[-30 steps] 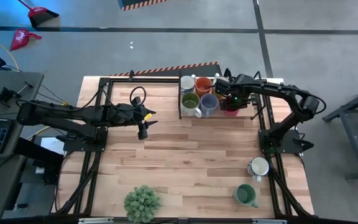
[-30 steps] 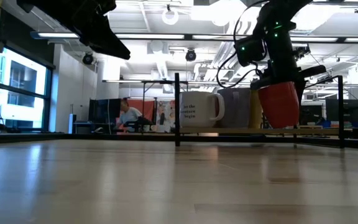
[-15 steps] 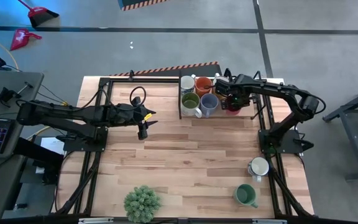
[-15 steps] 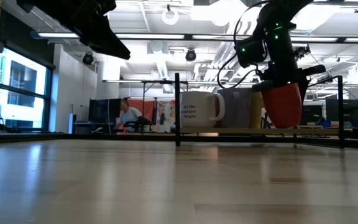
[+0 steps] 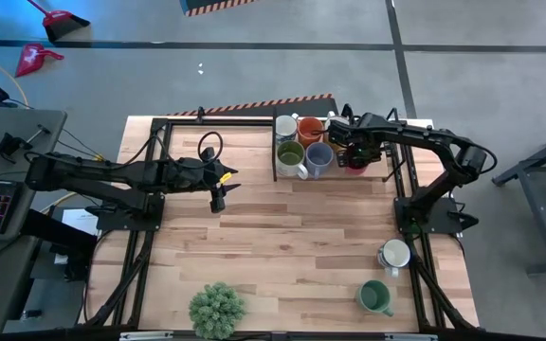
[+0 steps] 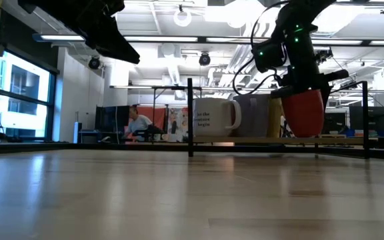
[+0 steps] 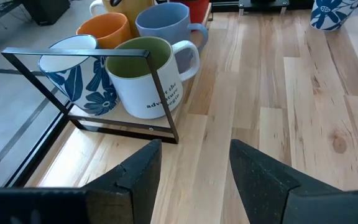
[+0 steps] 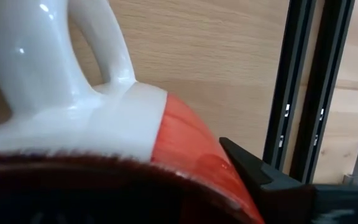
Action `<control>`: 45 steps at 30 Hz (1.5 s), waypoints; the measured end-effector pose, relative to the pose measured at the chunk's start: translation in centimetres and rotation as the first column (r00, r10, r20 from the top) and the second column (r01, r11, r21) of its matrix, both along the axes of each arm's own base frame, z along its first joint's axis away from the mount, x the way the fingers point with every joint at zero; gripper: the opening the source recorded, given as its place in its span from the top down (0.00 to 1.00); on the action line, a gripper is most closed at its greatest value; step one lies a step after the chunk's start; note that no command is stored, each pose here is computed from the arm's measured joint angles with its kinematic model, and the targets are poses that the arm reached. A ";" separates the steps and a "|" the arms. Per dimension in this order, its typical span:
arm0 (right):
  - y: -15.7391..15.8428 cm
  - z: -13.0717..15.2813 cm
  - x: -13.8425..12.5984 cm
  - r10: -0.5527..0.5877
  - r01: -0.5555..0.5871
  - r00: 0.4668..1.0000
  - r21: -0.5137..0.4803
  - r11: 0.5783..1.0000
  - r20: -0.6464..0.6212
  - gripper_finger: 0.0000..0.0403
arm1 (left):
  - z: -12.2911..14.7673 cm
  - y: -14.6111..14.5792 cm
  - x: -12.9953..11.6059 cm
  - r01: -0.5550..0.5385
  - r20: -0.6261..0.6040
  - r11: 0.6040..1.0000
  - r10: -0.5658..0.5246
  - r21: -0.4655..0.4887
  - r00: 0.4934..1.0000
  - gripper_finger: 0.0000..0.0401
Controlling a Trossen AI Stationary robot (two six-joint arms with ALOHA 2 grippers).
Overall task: Place coffee mugs
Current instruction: Put the red mug on the shelf
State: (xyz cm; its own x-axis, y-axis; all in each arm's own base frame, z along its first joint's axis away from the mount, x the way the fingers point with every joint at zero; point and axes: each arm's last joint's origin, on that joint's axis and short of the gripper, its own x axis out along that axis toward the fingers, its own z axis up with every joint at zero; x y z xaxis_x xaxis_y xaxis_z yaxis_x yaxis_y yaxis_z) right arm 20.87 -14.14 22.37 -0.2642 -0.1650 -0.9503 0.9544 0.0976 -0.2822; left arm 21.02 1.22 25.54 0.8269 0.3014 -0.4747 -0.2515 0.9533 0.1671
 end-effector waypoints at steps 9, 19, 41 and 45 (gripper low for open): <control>-0.3 0.0 -0.2 0.007 -0.007 1.000 0.018 1.000 0.006 0.81 | 0.0 0.0 0.0 0.000 0.000 1.000 0.000 0.000 1.000 0.55; -0.7 0.0 -0.5 0.026 -0.026 1.000 0.042 0.999 0.009 0.80 | 0.0 0.0 0.0 -0.001 0.000 1.000 0.001 0.000 1.000 0.55; -1.3 0.1 -1.2 0.087 -0.086 0.996 0.107 0.991 0.001 0.80 | 0.0 0.0 0.0 -0.017 0.008 1.000 0.017 -0.010 1.000 0.55; -1.3 0.1 -1.2 0.113 -0.113 0.994 0.119 0.986 0.006 0.80 | 0.0 0.0 0.0 -0.018 0.009 1.000 0.018 -0.009 1.000 0.55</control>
State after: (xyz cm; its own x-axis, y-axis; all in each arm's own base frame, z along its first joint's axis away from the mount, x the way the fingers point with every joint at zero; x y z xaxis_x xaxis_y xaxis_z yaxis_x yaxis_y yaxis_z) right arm 19.64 -15.46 22.49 -0.2508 -0.0795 -0.9648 0.9352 0.2374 -0.2627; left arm 21.03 1.26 25.59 0.8257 0.3115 -0.4704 -0.2697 0.9502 0.1560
